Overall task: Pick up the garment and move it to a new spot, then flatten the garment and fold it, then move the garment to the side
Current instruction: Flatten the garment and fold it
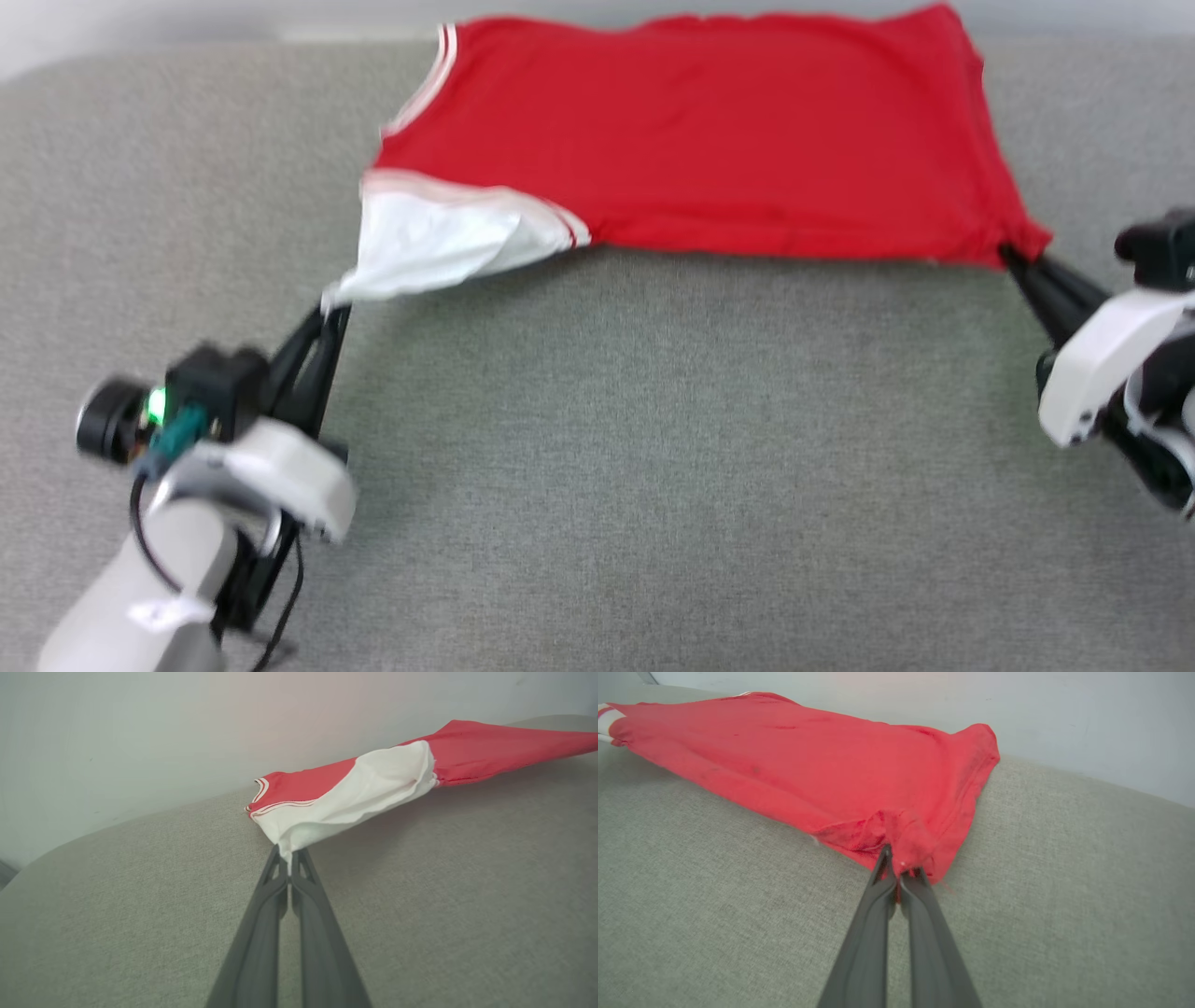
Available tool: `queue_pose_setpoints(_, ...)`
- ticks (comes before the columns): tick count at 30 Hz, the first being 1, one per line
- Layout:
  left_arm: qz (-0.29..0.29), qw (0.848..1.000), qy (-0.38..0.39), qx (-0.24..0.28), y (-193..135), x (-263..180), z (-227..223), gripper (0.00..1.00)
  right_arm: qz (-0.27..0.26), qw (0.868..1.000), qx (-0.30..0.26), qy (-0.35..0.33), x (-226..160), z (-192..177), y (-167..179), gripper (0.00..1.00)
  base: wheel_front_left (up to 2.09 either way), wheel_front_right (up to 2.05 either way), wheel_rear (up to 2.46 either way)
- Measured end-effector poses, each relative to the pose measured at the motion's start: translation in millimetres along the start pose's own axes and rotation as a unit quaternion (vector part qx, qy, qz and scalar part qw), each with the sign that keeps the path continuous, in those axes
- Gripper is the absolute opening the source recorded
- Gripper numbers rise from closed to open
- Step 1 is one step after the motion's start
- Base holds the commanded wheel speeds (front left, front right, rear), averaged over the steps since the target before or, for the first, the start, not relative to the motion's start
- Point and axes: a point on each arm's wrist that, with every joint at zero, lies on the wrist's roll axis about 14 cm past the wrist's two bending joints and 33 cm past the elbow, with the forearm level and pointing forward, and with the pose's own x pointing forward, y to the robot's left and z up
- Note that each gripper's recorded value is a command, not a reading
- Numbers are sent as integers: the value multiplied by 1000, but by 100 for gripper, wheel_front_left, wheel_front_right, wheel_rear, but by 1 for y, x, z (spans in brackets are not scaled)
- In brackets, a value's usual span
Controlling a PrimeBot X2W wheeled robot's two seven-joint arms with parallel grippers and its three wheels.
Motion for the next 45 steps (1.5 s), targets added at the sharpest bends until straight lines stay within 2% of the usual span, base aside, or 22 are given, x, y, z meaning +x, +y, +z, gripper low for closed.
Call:
queue_pose_setpoints(5,1,1000,31,-4,-3,-47,-7,0,-2,1000,22,7,-29,-8,6,0,0,0,0)
queue_pose_setpoints(9,3,998,57,14,-6,-80,-11,0,1,999,39,11,-49,-14,14,0,0,0,0)
queue_pose_setpoints(15,-33,994,103,-17,-36,-123,-19,0,-1,997,68,34,-81,-36,19,0,0,0,0)
queue_pose_setpoints(22,-85,977,190,-43,-67,-176,-41,0,-1,994,93,63,-122,-59,23,0,0,0,0)
queue_pose_setpoints(29,-140,952,264,-69,-93,-218,-55,0,-6,987,105,118,-160,-87,22,0,0,0,0)
queue_pose_setpoints(32,-147,945,280,-77,-97,-224,-57,0,-3,984,118,131,-170,-93,25,0,0,0,0)
queue_pose_setpoints(36,-146,949,269,-71,-95,-217,-51,0,8,983,131,131,-174,-90,33,0,0,0,0)
queue_pose_setpoints(45,-131,976,171,-26,-72,-166,-12,0,15,983,142,112,-166,-67,32,0,0,0,0)
